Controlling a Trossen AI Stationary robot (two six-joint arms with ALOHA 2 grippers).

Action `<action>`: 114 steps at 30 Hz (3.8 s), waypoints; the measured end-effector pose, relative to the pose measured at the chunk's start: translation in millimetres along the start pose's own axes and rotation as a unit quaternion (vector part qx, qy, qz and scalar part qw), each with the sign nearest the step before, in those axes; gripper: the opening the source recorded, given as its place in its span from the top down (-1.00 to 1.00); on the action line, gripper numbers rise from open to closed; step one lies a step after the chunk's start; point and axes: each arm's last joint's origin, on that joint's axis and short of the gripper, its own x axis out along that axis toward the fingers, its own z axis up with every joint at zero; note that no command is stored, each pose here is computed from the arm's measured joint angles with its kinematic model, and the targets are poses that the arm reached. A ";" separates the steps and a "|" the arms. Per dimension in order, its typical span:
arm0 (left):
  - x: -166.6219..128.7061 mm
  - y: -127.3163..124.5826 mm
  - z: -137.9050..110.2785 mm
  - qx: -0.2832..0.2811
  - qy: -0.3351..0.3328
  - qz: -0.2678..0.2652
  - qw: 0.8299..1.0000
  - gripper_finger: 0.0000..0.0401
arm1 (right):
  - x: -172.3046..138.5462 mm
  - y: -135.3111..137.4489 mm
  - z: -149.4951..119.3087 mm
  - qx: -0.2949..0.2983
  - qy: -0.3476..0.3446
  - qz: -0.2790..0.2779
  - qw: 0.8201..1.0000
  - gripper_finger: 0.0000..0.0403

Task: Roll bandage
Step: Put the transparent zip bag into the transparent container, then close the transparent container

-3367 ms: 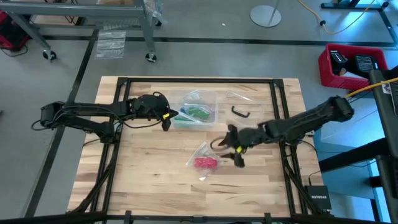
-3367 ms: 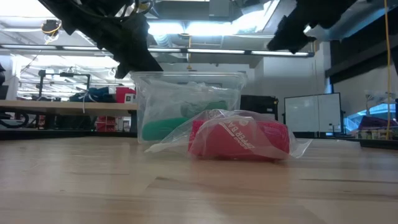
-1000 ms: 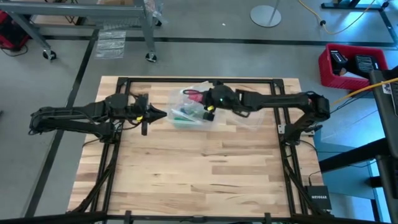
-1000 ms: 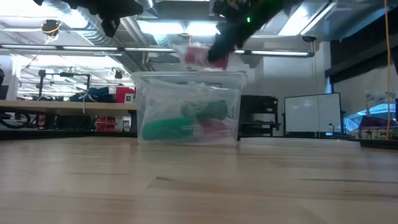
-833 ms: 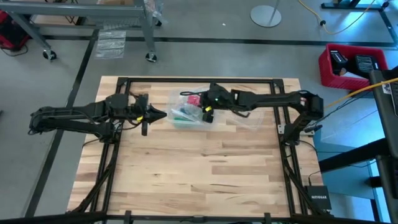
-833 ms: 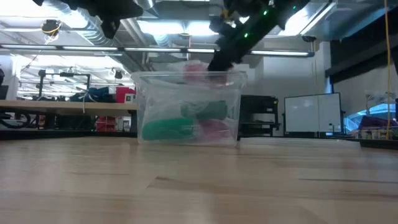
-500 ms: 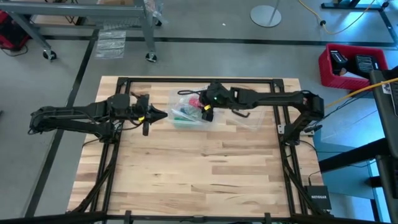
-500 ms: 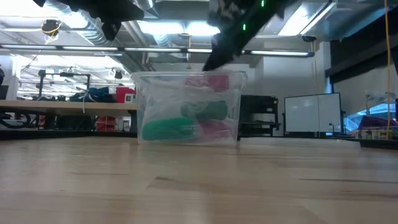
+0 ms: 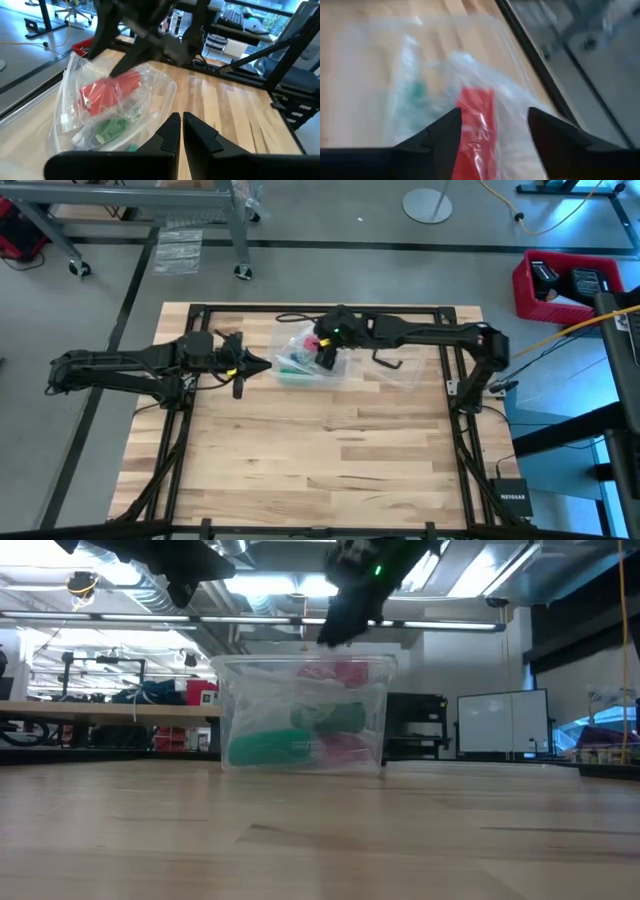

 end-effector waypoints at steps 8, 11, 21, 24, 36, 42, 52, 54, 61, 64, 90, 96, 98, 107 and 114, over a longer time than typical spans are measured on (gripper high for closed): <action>3.3 0.4 -2.4 0.000 0.010 0.002 1.000 0.94 | 68.4 21.2 -33.5 0.039 0.094 0.051 0.994 0.16; 3.5 0.4 -2.5 0.000 0.010 0.002 1.000 0.94 | 81.1 26.6 -38.2 0.045 0.100 0.062 0.992 0.20; 3.5 0.5 -2.7 0.003 0.010 0.002 1.000 0.94 | 46.8 18.0 -0.7 0.013 0.070 0.058 0.996 0.22; 3.5 0.5 -2.7 0.003 0.010 0.002 1.000 0.94 | 22.5 12.0 19.2 0.016 0.051 0.059 0.997 0.22; 4.4 0.5 -4.6 0.032 0.007 0.000 0.999 0.94 | -68.3 20.3 29.7 -0.024 0.156 0.033 0.987 0.22; 12.1 0.7 -16.2 0.044 -0.034 -0.013 0.998 0.94 | -126.4 32.9 3.6 -0.037 0.142 -0.024 0.989 0.22; 39.2 -2.2 -42.5 0.032 0.028 -0.020 0.999 0.94 | -107.5 15.4 -122.8 0.071 0.079 -0.075 0.991 0.22; 44.8 -3.5 -47.0 0.028 0.042 -0.022 0.998 0.94 | -92.4 9.7 -147.4 0.099 0.078 -0.084 0.989 0.22; 56.7 -9.5 -58.2 0.020 0.073 -0.031 0.997 0.94 | -48.6 -15.5 -209.1 0.178 0.130 -0.103 0.970 0.22; 57.1 -12.8 -59.9 0.012 0.078 -0.037 0.996 0.94 | -40.5 -18.3 -224.5 0.185 0.160 -0.101 0.964 0.22; 57.3 -16.7 -58.5 0.027 0.063 -0.031 0.997 0.94 | -66.8 113.9 -246.1 0.170 0.118 0.170 0.963 0.22; 67.0 -17.7 -59.0 0.032 0.044 -0.031 0.998 0.94 | -59.5 142.6 -244.2 0.145 0.117 0.182 0.966 0.22; 72.4 -17.8 -62.1 0.032 0.046 -0.031 0.998 0.94 | -57.2 150.9 -234.4 0.119 0.117 0.182 0.969 0.22; 100.7 -24.6 -88.3 0.032 0.080 -0.037 0.996 0.94 | -78.0 148.9 -183.9 -0.030 0.143 0.059 0.988 0.22; 103.6 -30.6 -97.6 0.046 0.103 -0.050 0.992 0.94 | -70.0 134.0 -211.0 -0.047 0.202 0.020 0.978 0.22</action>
